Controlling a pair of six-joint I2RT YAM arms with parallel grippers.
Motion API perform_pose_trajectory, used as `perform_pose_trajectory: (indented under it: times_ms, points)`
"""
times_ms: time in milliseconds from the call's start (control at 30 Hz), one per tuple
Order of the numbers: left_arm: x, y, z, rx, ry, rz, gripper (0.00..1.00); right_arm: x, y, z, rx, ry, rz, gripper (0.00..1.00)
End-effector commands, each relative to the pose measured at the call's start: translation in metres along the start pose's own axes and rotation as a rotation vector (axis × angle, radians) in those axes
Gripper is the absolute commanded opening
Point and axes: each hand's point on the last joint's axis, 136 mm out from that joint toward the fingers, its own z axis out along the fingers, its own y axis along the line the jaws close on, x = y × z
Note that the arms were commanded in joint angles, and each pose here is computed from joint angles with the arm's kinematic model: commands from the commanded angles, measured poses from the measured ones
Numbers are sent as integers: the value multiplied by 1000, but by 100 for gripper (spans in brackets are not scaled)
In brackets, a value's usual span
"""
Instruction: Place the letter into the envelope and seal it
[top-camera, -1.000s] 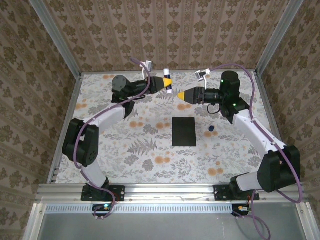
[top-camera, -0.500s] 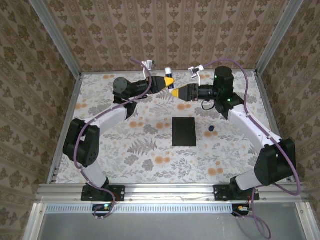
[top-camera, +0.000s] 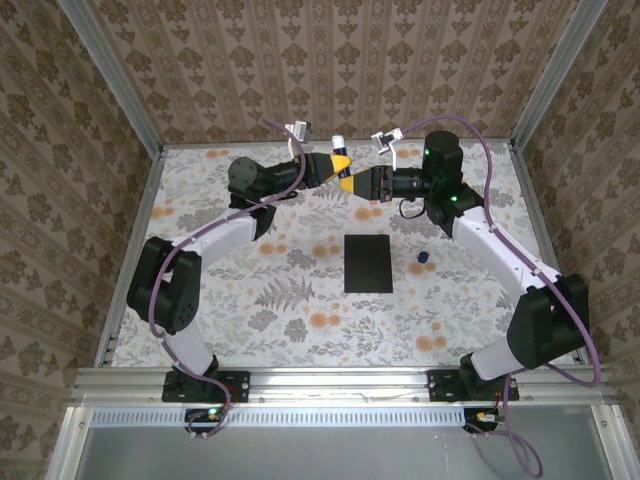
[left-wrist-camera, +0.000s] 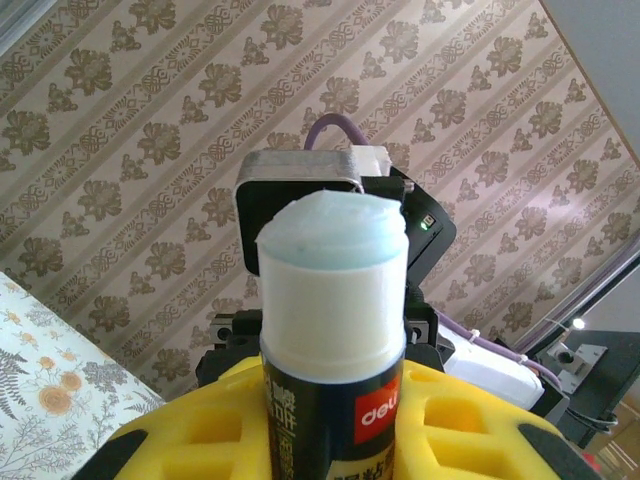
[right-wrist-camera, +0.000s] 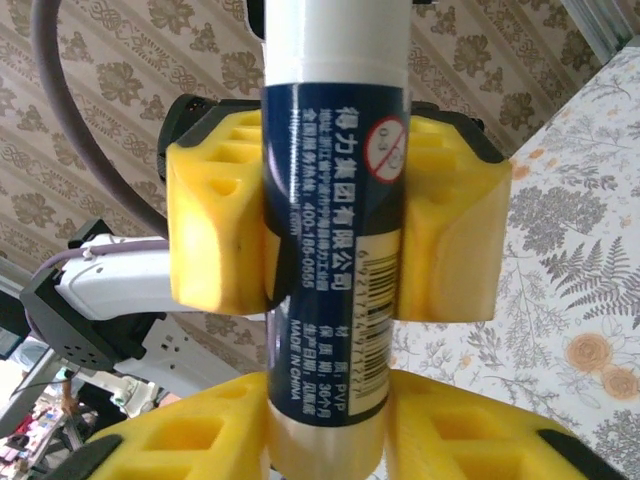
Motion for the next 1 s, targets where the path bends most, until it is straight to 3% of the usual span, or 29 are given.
perform_pose_trajectory:
  times_ms: [0, 267, 633, 967]
  points:
    - [0, -4, 1, 24, -14, 23, 0, -11, 8, 2, -7, -18, -40, 30]
    - [1, 4, 0, 5, -24, 0, 0, -16, 9, -1, 54, -45, -46, 25]
    - [-4, 25, 4, -132, -91, -48, 0, -5, -12, 3, 379, -46, -111, 22]
    - [16, 49, 17, -438, -123, -100, 0, 11, -24, 20, 593, -2, -225, 22]
